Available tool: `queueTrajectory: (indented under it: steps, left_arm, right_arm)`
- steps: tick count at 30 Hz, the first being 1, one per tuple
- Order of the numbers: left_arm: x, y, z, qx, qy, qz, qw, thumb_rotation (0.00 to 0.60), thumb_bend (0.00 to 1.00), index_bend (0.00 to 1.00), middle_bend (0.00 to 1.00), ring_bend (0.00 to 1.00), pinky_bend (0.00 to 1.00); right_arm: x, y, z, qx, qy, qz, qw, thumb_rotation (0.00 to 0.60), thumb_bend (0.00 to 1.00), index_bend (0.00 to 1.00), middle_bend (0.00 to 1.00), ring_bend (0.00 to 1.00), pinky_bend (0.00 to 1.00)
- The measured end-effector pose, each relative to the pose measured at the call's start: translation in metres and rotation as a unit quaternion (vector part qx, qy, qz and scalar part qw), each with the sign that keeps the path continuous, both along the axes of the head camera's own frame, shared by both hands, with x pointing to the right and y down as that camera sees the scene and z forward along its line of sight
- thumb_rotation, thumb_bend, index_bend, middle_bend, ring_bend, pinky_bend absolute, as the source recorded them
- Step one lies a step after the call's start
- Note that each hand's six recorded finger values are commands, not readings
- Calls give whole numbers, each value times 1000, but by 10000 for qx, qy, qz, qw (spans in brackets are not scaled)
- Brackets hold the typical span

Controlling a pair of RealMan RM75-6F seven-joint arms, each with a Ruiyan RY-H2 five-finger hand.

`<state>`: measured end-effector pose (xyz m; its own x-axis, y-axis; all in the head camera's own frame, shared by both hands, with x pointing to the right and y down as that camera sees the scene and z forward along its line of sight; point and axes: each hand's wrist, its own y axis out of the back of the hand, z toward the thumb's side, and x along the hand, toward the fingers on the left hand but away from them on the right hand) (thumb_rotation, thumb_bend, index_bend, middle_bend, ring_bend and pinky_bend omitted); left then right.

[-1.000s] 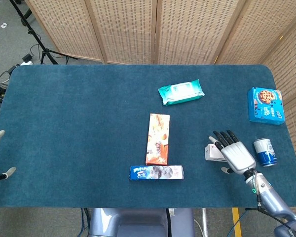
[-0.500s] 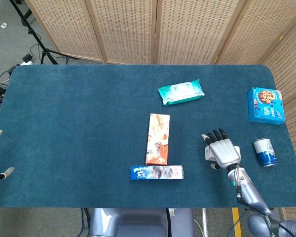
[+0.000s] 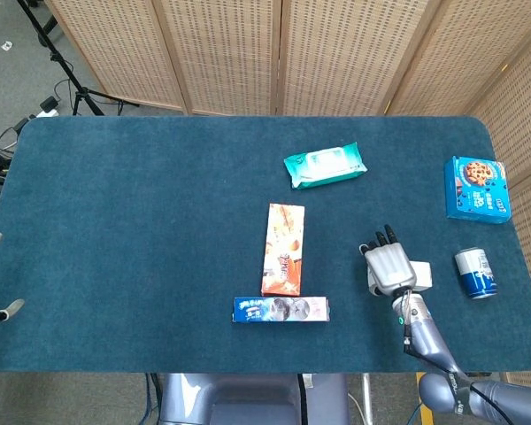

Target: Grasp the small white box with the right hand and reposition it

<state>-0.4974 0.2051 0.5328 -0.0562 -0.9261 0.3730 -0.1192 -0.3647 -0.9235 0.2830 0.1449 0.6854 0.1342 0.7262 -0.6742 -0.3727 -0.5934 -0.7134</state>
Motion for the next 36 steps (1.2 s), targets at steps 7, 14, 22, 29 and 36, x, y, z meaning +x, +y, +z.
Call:
queueTrajectory:
  steps: [7, 14, 22, 29, 36]
  left_arm:
    - [0, 0, 1, -7, -6, 11, 10000, 600, 0, 0, 0, 0, 0]
    - [1, 0, 0, -13, 2, 18, 10000, 600, 0, 0, 0, 0, 0]
    - [1, 0, 0, -7, 8, 31, 10000, 600, 0, 0, 0, 0, 0]
    - [1, 1, 0, -4, 17, 36, 10000, 600, 0, 0, 0, 0, 0]
    - [1, 1, -1, 8, 39, 42, 10000, 600, 0, 0, 0, 0, 0]
  right_arm:
    - [0, 0, 5, 64, 208, -132, 9997, 600, 274, 465, 535, 392, 20]
    - [-3, -1, 1, 163, 225, -218, 9994, 600, 430, 481, 570, 433, 19]
    - [-10, -5, -13, 405, 24, -344, 9986, 600, 528, 481, 570, 433, 102]
    - [-19, -9, -32, 610, -541, -288, 9963, 600, 578, 481, 570, 433, 118]
    - [-27, -19, -53, 832, -1703, 93, 9818, 600, 620, 481, 568, 433, 169]
